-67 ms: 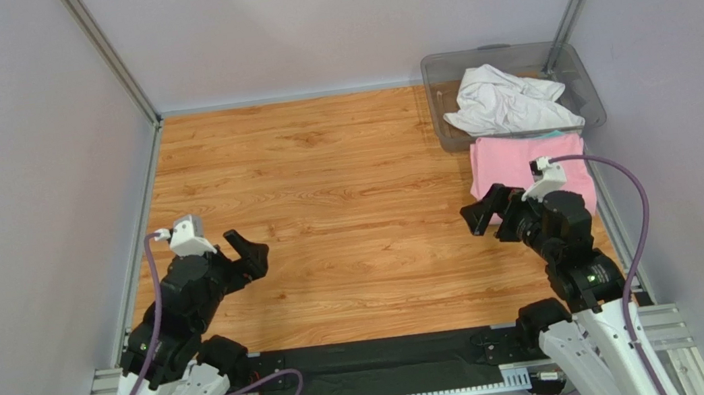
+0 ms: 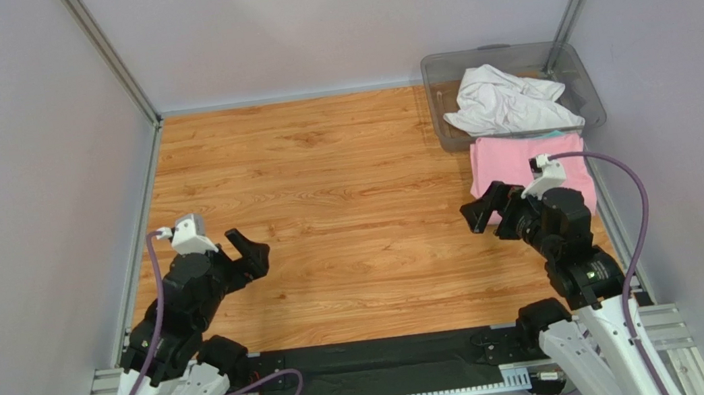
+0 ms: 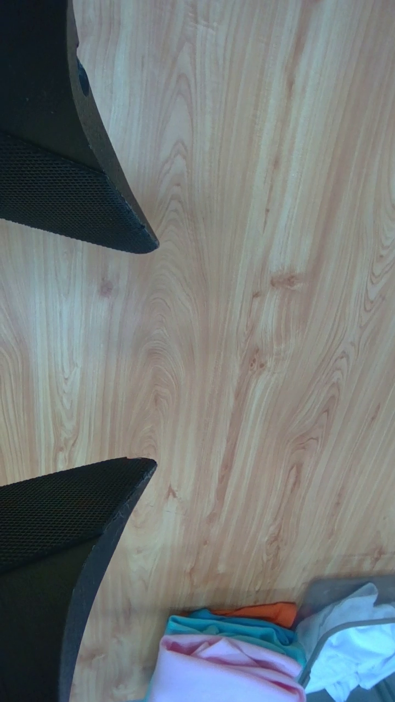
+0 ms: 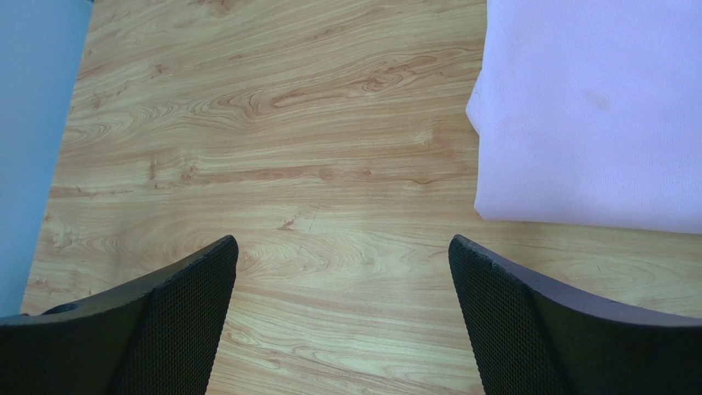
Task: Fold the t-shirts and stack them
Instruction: Grab the tshirt from the pile
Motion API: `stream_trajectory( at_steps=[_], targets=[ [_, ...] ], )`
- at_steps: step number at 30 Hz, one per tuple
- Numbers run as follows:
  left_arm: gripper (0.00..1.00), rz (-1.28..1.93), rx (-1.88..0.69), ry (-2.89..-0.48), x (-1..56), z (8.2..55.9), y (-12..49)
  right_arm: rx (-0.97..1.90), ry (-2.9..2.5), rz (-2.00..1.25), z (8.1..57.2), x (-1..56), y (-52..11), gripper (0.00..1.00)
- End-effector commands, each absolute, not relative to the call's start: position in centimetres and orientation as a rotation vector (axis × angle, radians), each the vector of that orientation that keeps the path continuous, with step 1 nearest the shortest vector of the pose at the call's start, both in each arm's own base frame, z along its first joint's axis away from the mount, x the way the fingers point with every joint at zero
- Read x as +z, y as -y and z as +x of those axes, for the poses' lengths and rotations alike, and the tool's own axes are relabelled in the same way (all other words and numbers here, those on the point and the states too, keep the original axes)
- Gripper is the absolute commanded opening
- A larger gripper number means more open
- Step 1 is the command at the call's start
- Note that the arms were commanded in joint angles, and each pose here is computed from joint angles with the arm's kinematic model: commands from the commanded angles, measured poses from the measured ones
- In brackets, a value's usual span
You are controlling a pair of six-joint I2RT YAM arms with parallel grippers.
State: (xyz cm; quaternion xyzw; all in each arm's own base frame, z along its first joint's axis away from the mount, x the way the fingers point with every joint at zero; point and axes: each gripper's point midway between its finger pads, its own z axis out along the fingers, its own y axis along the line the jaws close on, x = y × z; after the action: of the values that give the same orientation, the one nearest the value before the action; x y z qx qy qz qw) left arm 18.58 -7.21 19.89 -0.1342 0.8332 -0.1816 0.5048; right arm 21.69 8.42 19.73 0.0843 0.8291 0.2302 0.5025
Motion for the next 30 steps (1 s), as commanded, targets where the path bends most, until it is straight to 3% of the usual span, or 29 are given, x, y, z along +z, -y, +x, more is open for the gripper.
stream_trajectory(
  at_steps=[1, 7, 16, 23, 26, 27, 29, 30],
  targets=[
    [1.0, -0.343, -0.465, -1.975, 20.9, 19.4, 7.6, 0.54, -1.924, 0.176, 22.7, 23.1, -8.3, 1.0],
    [1.0, -0.362, -0.465, -1.959, 20.6, 19.7, 7.5, 0.543, -1.897, 0.166, 24.9, 25.0, -8.7, 1.0],
    [1.0, -0.359, -0.482, -1.957, 19.7, 20.6, 8.3, 0.308, -1.996, 0.275, 31.5, 27.5, -6.5, 1.0],
    [1.0, -0.349, -0.465, -1.969, 19.5, 21.1, 8.4, 0.025, -2.004, 0.269, 41.6, 30.3, -3.2, 1.0],
    [1.0, -0.363, -0.445, -1.975, 19.0, 21.2, 8.1, -0.053, -2.062, 0.331, 46.3, 27.7, -0.6, 1.0],
    [1.0, -0.366, -0.44, -1.973, 19.0, 21.2, 8.1, -0.052, -2.024, 0.349, 47.8, 29.4, 0.3, 1.0],
    [1.0, -0.375, -0.428, -1.97, 19.0, 21.3, 7.8, -0.043, -2.101, 0.312, 51.0, 26.2, 0.3, 1.0],
    [1.0, -0.376, -0.427, -1.968, 19.0, 21.3, 7.8, -0.039, -2.073, 0.288, 52.6, 28.0, 0.8, 1.0]
  ],
)
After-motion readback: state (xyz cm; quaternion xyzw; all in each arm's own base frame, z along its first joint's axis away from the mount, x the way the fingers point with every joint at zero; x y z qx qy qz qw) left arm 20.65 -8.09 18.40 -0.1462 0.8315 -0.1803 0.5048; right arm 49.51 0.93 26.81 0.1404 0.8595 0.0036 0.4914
